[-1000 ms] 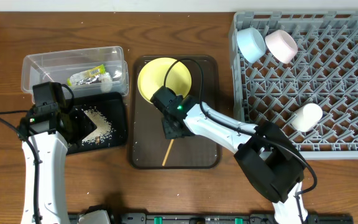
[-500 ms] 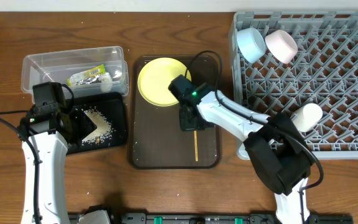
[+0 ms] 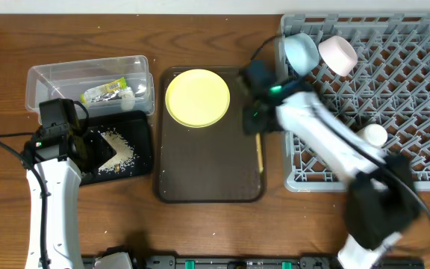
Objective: Sort waste into correct bins and load items into the dishwasher rack
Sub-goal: 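Carry the second chopstick with right gripper and insert it in the rack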
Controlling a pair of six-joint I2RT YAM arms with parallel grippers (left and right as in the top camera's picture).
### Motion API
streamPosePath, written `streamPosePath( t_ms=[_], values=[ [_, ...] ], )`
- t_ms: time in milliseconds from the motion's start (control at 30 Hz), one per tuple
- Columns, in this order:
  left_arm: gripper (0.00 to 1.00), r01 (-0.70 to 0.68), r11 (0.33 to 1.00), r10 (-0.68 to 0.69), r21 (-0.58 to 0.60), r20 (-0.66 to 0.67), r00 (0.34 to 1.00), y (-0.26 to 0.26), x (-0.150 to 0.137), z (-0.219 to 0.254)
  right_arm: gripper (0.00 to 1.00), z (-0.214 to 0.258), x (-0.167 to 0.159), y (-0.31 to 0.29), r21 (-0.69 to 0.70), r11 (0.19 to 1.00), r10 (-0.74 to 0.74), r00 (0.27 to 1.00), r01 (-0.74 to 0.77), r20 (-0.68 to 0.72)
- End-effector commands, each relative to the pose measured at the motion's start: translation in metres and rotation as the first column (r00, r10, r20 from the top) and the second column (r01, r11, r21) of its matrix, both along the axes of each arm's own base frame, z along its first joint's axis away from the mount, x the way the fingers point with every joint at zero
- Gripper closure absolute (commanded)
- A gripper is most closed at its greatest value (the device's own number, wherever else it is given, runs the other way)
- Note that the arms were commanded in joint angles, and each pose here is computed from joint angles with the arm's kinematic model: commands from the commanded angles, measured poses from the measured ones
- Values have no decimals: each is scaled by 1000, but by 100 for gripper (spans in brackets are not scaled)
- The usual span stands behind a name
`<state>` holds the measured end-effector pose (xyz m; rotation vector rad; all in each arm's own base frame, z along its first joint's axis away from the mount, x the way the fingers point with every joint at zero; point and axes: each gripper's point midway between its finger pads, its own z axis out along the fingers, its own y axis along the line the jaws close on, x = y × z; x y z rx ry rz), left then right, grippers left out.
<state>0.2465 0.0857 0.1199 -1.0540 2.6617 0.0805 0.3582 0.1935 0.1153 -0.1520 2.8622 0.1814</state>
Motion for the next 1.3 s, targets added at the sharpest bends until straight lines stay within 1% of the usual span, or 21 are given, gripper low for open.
streamPosePath(
  t_ms=[0, 133, 267, 333, 600, 767, 933, 967, 1000, 1100, 1167, 1267],
  values=[
    [26, -9, 1000, 9, 7, 0, 1000, 2, 0, 1, 99, 48, 12, -30, -9, 999, 41, 992, -41, 121],
    [26, -9, 1000, 9, 7, 1, 1000, 2, 0, 1, 99, 56, 14, -70, -23, 999, -28, 994, 31, 109],
    [27, -9, 1000, 9, 7, 1, 1000, 2, 0, 1, 99, 44, 10, -102, -49, 995, -86, 995, 88, 43],
    [26, -9, 1000, 9, 6, 1, 1000, 2, 0, 1, 99, 35, 8, -110, -61, 995, -78, 997, 79, 19],
    [26, -13, 1000, 13, 5, 1, 1000, 2, 0, 1, 99, -4, 2, -107, -67, 996, -68, 995, 63, -77],
    [27, -13, 1000, 13, 5, 1, 1000, 2, 0, 1, 98, -24, 9, -95, -44, 998, -46, 993, 42, -105],
    [26, -13, 1000, 13, 5, 1, 1000, 2, 0, 1, 90, -32, 12, -89, -34, 999, -37, 993, 34, -109],
    [26, -13, 1000, 13, 5, 1, 1000, 2, 0, 1, 86, -32, 13, -89, -33, 999, -37, 994, 34, -106],
    [26, -13, 1000, 13, 5, 1, 1000, 2, 0, 1, 81, -31, 14, -89, -33, 999, -37, 994, 34, -103],
    [27, -13, 1000, 13, 5, 1, 1000, 2, 0, 1, 68, -28, 13, -89, -31, 999, -37, 994, 34, -99],
    [26, -12, 1000, 12, 4, 1, 1000, 2, 0, 1, 66, -24, 13, -89, -25, 999, -36, 995, 34, -92],
    [26, -6, 1000, 6, -15, 7, 1000, -2, 1, 1, 66, -10, 15, -88, -13, 999, -35, 998, 34, -49]
  ],
)
